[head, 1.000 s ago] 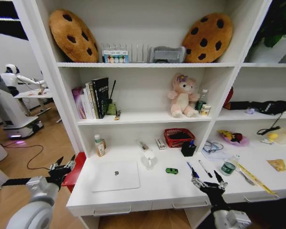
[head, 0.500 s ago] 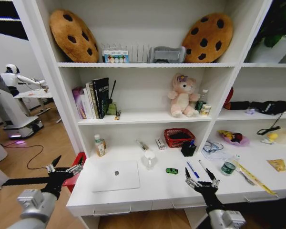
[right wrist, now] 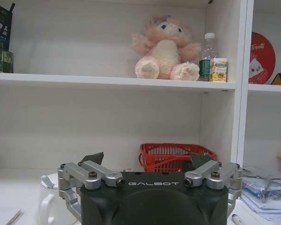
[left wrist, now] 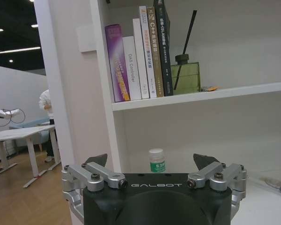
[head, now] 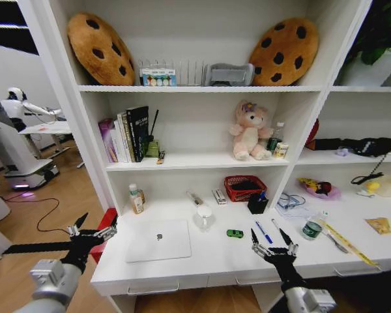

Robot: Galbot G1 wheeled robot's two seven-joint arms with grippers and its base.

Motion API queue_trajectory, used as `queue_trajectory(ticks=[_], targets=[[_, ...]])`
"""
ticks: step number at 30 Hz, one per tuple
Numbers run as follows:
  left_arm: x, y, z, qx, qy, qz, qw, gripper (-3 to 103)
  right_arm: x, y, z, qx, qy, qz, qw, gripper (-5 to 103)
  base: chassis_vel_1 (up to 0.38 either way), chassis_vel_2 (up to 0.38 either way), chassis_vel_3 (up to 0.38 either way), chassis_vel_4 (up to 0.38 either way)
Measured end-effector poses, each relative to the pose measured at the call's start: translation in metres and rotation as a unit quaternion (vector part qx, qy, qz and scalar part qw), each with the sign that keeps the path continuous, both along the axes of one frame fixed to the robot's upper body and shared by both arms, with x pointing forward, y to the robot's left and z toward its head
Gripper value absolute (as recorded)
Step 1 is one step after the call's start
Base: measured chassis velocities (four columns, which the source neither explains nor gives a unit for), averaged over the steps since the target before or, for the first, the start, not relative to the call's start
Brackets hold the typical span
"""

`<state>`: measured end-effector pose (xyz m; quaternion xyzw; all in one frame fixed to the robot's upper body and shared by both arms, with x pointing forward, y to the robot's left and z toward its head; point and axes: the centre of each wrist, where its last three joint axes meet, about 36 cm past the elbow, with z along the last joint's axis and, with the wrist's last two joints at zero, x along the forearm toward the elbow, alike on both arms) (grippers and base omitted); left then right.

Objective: Organize the objects on the table.

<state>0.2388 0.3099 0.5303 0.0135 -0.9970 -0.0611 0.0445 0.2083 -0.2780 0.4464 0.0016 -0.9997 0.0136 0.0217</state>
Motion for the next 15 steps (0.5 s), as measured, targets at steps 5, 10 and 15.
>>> queue_trajectory(ticks=[5,10,15], targets=[[0.0,0.0,0.0,0.0,0.0,0.0,1.0,100,0.001,-0.007,-0.006,-0.009,-0.007,-0.015,1.0,100,0.0,0.0,0.0,0.0],[0.0,0.0,0.0,0.0,0.001,0.0,1.0,100,-0.006,-0.002,-0.013,-0.009,-0.01,-0.02,1.0,100,0.0,0.0,0.0,0.0],[0.0,0.0,0.0,0.0,0.001,0.0,1.0,100,-0.006,-0.001,-0.013,-0.006,-0.011,-0.018,1.0,100,0.0,0.0,0.0,0.0]])
